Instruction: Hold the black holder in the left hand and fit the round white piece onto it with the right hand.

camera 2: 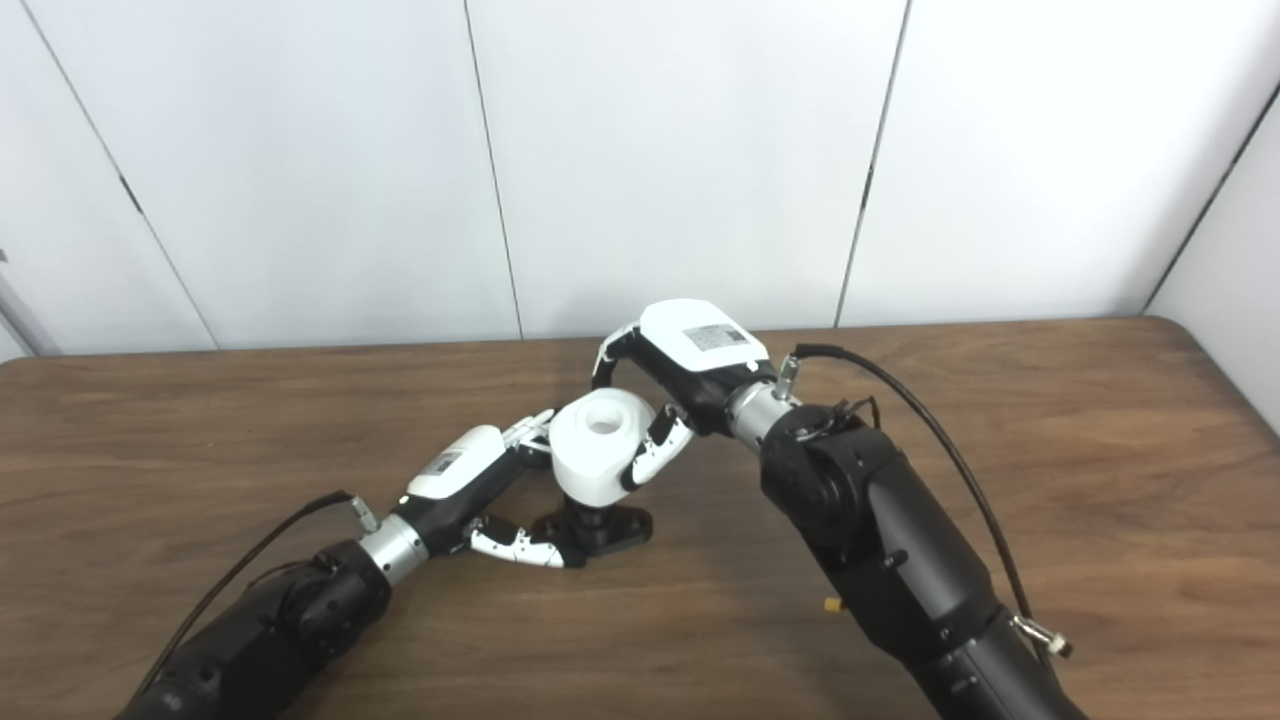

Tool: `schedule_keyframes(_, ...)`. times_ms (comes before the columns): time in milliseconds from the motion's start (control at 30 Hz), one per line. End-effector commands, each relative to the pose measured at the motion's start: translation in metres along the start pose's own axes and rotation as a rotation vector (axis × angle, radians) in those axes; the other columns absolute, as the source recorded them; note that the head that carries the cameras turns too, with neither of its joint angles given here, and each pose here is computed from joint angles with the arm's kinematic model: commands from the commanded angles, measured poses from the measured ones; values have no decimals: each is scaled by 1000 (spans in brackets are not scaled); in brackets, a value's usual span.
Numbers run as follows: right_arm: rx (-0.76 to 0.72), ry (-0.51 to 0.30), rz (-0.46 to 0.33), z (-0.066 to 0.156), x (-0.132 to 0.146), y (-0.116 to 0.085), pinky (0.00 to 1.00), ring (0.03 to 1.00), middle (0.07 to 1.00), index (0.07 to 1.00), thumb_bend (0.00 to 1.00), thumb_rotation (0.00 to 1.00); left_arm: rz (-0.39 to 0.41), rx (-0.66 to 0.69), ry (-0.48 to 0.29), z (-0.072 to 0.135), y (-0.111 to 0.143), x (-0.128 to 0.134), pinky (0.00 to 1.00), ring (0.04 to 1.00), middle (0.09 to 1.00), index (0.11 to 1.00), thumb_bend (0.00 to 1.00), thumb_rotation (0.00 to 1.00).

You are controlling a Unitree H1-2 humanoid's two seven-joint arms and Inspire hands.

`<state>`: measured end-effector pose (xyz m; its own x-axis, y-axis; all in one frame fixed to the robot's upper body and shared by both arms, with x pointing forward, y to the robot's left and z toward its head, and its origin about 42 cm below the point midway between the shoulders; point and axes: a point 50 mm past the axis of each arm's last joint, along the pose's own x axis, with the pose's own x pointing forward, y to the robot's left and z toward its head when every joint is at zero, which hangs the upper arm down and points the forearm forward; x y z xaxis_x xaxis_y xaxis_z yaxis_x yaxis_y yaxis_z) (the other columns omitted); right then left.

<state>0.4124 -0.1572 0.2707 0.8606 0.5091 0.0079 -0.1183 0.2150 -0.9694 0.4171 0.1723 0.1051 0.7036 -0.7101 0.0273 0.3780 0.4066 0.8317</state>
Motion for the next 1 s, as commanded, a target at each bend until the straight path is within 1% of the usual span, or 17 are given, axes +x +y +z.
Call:
schedule_keyframes(0, -43, -76, -96, 17, 6, -38, 889, 862, 796, 479, 526, 139, -268, -2, 27, 8, -76, -17, 1000, 1000, 941, 482, 524, 65)
schedule_keyframes(133, -73, -95, -122, 23, 4, -53, 893, 859, 798, 479, 525, 140, -279, 5, 30, 6, -74, -18, 1000, 1000, 946, 482, 524, 65)
schedule_keyframes(300, -105, -127, -154, 28, 1, -68, 874, 848, 789, 479, 525, 140, -277, 6, 38, 4, -72, -18, 1000, 1000, 948, 483, 524, 63)
schedule_keyframes(500, -146, -136, -157, 30, -3, -83, 880, 854, 790, 479, 526, 140, -277, 20, 43, 1, -71, -19, 1000, 1000, 953, 483, 524, 64)
schedule_keyframes(700, -165, -137, -155, 29, -5, -87, 858, 844, 785, 479, 526, 141, -283, 29, 44, 0, -69, -21, 1000, 1000, 947, 482, 524, 64)
schedule_keyframes(967, -159, -146, -133, 26, -11, -81, 826, 830, 777, 479, 526, 140, -278, 39, 48, -2, -67, -23, 1000, 1000, 944, 483, 524, 63)
